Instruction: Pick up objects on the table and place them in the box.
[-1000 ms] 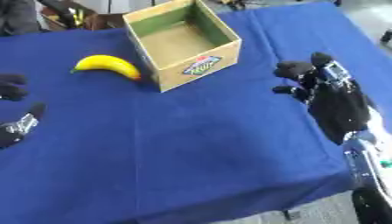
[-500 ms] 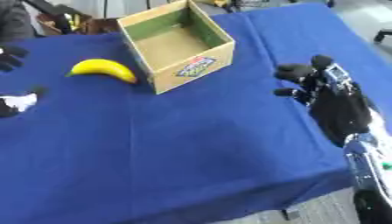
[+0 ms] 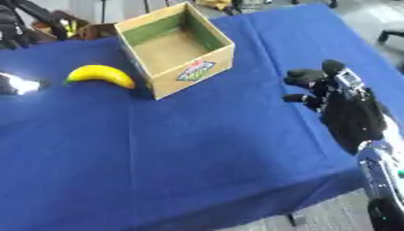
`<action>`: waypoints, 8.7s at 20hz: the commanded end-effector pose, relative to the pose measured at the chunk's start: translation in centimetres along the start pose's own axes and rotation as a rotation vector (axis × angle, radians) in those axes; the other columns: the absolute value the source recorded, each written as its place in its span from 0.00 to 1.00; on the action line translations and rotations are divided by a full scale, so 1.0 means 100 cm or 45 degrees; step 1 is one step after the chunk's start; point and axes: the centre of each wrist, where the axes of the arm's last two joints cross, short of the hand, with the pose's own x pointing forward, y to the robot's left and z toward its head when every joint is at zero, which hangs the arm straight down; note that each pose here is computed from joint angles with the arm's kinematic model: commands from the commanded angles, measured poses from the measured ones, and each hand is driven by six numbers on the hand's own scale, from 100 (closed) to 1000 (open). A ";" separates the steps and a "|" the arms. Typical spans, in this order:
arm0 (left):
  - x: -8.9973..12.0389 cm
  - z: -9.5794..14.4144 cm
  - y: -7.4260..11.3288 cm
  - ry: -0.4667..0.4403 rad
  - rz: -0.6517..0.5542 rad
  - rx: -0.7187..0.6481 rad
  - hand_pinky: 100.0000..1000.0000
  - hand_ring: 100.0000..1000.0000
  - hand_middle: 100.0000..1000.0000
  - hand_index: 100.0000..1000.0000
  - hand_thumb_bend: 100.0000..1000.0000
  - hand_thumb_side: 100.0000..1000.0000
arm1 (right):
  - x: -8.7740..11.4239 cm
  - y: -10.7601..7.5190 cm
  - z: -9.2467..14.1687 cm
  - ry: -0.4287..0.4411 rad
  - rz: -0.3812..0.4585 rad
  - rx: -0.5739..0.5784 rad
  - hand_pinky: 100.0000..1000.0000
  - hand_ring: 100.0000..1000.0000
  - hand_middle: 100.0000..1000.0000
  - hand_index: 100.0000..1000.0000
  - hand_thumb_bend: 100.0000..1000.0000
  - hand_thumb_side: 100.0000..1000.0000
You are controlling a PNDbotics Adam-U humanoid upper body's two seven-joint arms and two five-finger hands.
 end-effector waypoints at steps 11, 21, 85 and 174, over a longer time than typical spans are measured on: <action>-0.046 -0.024 0.005 0.125 -0.001 -0.302 0.67 0.69 0.70 0.80 0.47 0.22 | 0.016 0.002 -0.012 -0.038 0.037 0.103 0.71 0.84 0.73 0.55 0.00 0.74; -0.060 -0.031 -0.017 0.193 0.040 -0.293 0.66 0.68 0.67 0.78 0.45 0.20 | 0.019 0.004 -0.016 -0.054 0.031 0.133 0.71 0.84 0.73 0.55 0.00 0.74; -0.059 -0.031 -0.034 0.231 0.093 -0.091 0.26 0.24 0.29 0.42 0.21 0.04 | 0.017 0.007 -0.020 -0.049 0.020 0.162 0.71 0.84 0.73 0.55 0.00 0.75; -0.052 -0.034 0.008 0.249 0.180 -0.017 0.24 0.26 0.27 0.41 0.10 0.11 | 0.014 0.006 -0.017 -0.029 0.016 0.181 0.73 0.85 0.74 0.56 0.00 0.76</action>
